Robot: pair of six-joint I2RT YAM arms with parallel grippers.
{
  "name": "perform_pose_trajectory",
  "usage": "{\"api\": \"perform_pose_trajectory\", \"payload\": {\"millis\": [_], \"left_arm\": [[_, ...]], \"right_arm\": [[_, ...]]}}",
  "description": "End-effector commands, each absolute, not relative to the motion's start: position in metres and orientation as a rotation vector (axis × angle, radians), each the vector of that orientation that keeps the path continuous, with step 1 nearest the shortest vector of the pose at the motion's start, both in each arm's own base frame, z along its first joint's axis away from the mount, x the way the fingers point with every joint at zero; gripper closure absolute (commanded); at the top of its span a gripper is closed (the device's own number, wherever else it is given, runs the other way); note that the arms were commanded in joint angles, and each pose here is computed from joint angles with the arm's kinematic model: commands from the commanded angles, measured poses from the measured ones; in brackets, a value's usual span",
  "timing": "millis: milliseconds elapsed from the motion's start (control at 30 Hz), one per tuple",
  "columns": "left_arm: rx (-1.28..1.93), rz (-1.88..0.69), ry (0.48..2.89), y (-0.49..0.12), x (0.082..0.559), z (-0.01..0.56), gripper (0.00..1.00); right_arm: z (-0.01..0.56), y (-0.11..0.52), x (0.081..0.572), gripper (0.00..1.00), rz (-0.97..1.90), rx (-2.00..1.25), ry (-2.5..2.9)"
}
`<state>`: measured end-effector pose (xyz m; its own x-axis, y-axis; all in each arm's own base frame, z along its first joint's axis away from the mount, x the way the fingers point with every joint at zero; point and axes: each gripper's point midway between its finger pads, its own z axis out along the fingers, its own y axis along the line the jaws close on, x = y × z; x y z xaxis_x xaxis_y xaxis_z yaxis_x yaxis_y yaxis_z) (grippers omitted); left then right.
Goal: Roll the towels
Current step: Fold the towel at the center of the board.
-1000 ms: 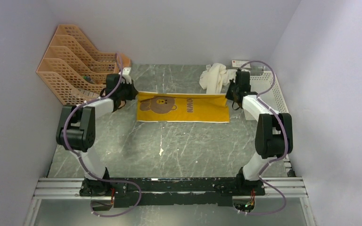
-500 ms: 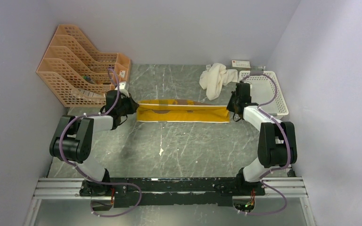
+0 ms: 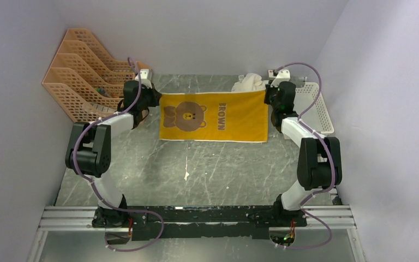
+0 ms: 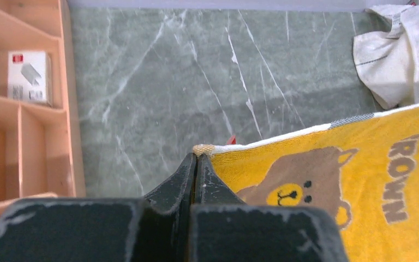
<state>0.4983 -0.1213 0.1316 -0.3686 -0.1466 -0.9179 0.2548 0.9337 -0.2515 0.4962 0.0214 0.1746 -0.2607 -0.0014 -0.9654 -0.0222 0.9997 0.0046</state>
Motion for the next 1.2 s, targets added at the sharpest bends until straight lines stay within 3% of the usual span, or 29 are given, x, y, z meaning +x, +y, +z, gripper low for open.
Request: {"api": "perform_pose_trajectory", "payload": {"millis": [0, 167, 567, 1167], "left_arm": [[0.172, -0.368, 1.867, -0.121, 0.518, 0.144, 0.93], [0.219, -0.362, 1.859, -0.124, 0.522, 0.143, 0.93], [0.094, -0.449, 1.902, -0.121, 0.468, 0.108, 0.93], [-0.031, -0.536, 1.96, -0.133, 0.405, 0.077, 0.93]], "right_arm": [[0.216, 0.033, 0.516, 1.0, -0.039, -0.285, 1.585], [0.199, 0.066, 0.509, 1.0, 0.017, -0.597, 1.497], [0.139, 0.066, 0.45, 1.0, 0.032, -0.691, 1.473], [0.132, 0.017, 0.406, 1.0, -0.064, -0.249, 1.516]]}}
